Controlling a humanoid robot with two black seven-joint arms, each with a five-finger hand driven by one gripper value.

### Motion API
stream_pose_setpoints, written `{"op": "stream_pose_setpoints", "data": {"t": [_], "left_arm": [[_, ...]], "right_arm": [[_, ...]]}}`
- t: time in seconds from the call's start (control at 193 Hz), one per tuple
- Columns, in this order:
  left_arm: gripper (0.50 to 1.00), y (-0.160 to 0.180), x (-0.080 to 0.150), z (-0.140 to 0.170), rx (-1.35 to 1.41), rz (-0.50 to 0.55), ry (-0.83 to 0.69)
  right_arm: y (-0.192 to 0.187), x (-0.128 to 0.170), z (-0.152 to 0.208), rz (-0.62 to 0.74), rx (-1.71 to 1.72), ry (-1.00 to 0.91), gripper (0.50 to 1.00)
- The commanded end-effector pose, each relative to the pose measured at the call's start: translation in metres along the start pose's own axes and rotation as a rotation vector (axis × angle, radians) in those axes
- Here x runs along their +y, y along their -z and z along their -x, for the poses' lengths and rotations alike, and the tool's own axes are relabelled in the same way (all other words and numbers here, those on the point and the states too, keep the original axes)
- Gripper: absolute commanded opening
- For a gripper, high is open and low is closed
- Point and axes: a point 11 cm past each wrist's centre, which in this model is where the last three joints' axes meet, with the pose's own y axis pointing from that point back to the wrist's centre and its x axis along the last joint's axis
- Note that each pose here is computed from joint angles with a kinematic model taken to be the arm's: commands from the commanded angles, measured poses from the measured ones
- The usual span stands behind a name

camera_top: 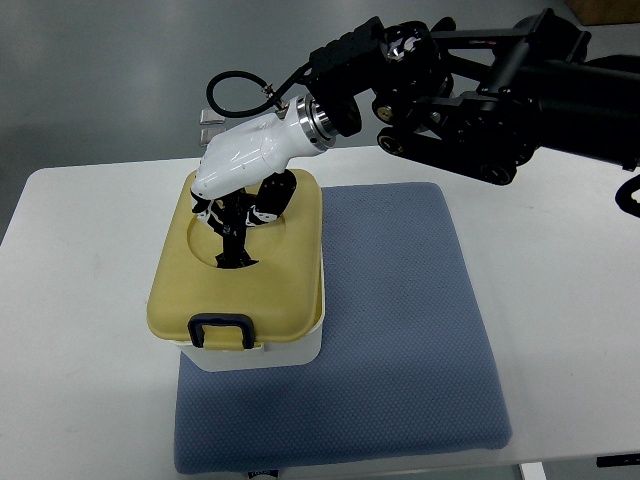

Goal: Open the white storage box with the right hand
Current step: 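Lift the yellow lid off the box with the right hand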

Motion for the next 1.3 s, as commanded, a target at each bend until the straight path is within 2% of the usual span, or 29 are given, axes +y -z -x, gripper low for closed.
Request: {"op": "stream_pose_setpoints", "data": {"t": [0.0,0.296,0.493,0.918,1.084,1.297], "left_arm": [[1.000,0.000,0.000,0.000,0.001,0.001,-0.001],[1.000,0.000,0.000,0.000,-0.001,0.001,-0.001],[1.000,0.000,0.000,0.000,0.001,0.001,-0.001],[1.000,0.000,0.000,0.000,0.001,-0.001,0.001],[1.000,0.001,0.000,0.000,0.000,-0.001,-0.001],[1.000,0.000,0.000,0.000,0.001,-0.001,0.000]], "right_arm": [[0.000,0.001,-0.003,0.001,0.002,-0.009,0.500],[-0.002,0.014,-0.026,0.016,0.022,-0.058,0.500],[-0.013,0.039,-0.040,0.070,0.038,-0.080,0.500],[-0.056,0.126,-0.035,0.252,0.010,-0.129,0.500],[-0.072,0.165,-0.024,0.335,-0.017,-0.144,0.500],[-0.086,0.200,-0.006,0.419,-0.025,-0.151,0.500]]}}
